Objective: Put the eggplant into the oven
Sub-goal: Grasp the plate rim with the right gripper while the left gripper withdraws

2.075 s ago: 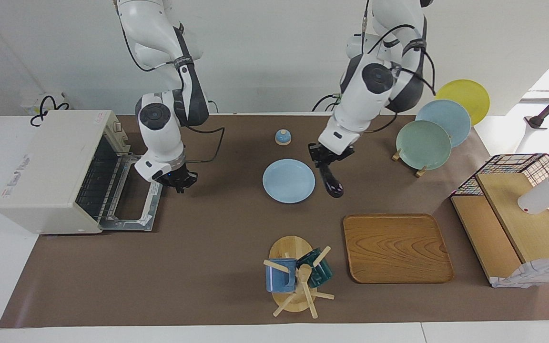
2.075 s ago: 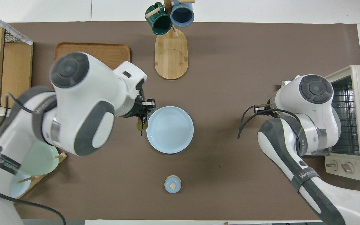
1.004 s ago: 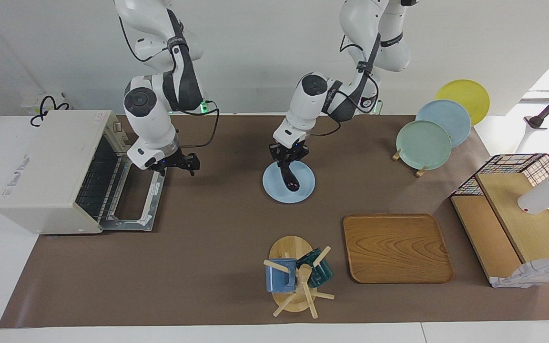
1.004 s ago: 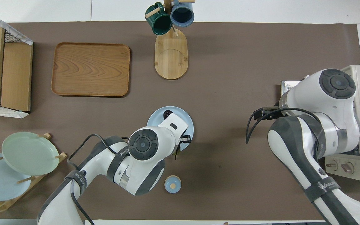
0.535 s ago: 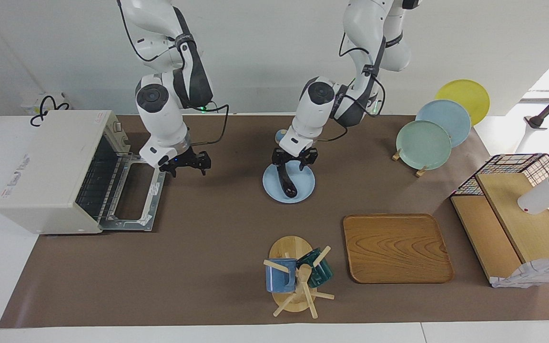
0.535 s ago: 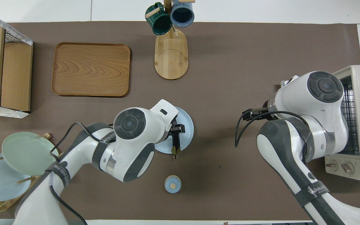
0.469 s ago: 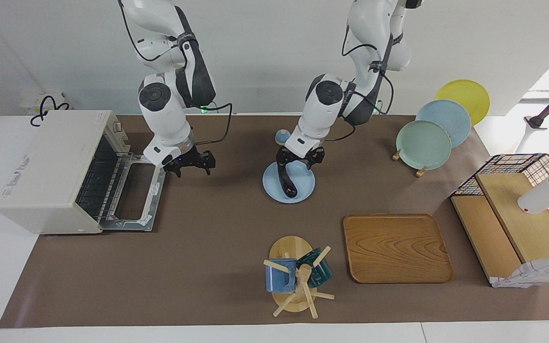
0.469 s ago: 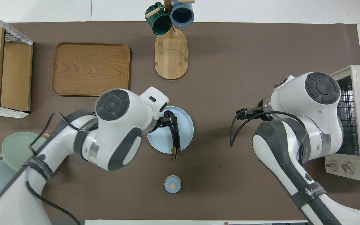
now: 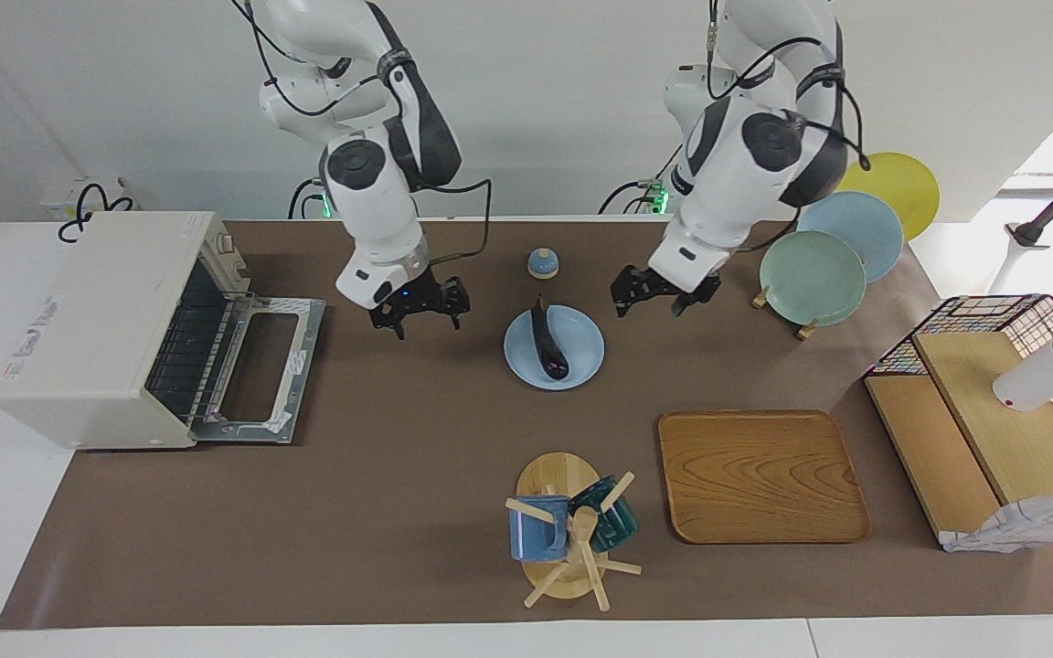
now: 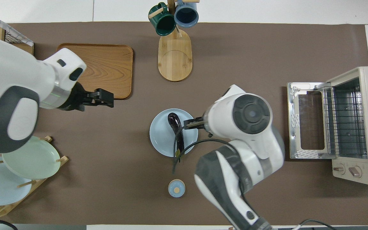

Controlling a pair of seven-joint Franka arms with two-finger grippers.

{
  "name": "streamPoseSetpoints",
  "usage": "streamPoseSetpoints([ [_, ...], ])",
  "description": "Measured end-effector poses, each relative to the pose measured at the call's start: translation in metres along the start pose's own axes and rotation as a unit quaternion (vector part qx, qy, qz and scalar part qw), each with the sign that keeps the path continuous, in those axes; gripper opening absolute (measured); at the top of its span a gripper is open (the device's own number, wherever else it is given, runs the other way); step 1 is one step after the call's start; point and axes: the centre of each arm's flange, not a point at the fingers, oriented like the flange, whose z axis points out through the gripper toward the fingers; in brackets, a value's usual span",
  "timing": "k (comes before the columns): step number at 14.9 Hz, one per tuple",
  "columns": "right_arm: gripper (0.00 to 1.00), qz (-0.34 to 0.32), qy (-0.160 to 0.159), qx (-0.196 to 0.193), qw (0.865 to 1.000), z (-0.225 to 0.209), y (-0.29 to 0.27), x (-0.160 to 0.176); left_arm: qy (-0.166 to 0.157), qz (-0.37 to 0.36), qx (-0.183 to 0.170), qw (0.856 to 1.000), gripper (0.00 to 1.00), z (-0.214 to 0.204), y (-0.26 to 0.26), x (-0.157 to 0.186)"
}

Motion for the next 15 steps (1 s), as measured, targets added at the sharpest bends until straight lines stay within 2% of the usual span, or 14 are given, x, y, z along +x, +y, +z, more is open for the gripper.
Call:
streamPoseSetpoints([
  [2, 1.0, -0.003, 0.014, -0.023, 1.0, 0.013, -0.075, 0.003, 0.003, 0.011, 0.007, 1.0, 1.0, -0.022, -0.04, -0.003],
  [5, 1.0, -0.026, 0.027, -0.04, 0.998, 0.077, -0.161, -0.01, -0.004, 0.022, 0.034, 0.999, 1.0, -0.036, -0.062, -0.014],
  [7, 1.0, -0.032, 0.036, -0.035, 0.998, 0.113, -0.171, -0.013, -0.005, 0.026, 0.042, 0.999, 1.0, -0.036, -0.061, -0.019],
  [10, 0.96, -0.031, 0.04, -0.035, 0.998, 0.143, -0.158, -0.015, -0.007, 0.029, 0.055, 0.998, 1.0, -0.034, -0.062, -0.02],
  [11, 0.89, -0.032, 0.039, -0.037, 0.998, 0.146, -0.155, -0.016, -0.007, 0.029, 0.058, 0.998, 1.0, -0.034, -0.063, -0.02],
  [13, 0.63, -0.033, 0.039, -0.035, 0.998, 0.151, -0.152, -0.021, -0.006, 0.032, 0.068, 0.997, 1.0, -0.035, -0.064, -0.02],
  [15, 0.61, -0.035, 0.038, -0.035, 0.998, 0.158, -0.148, -0.029, -0.003, 0.032, 0.071, 0.997, 1.0, -0.037, -0.064, -0.02],
])
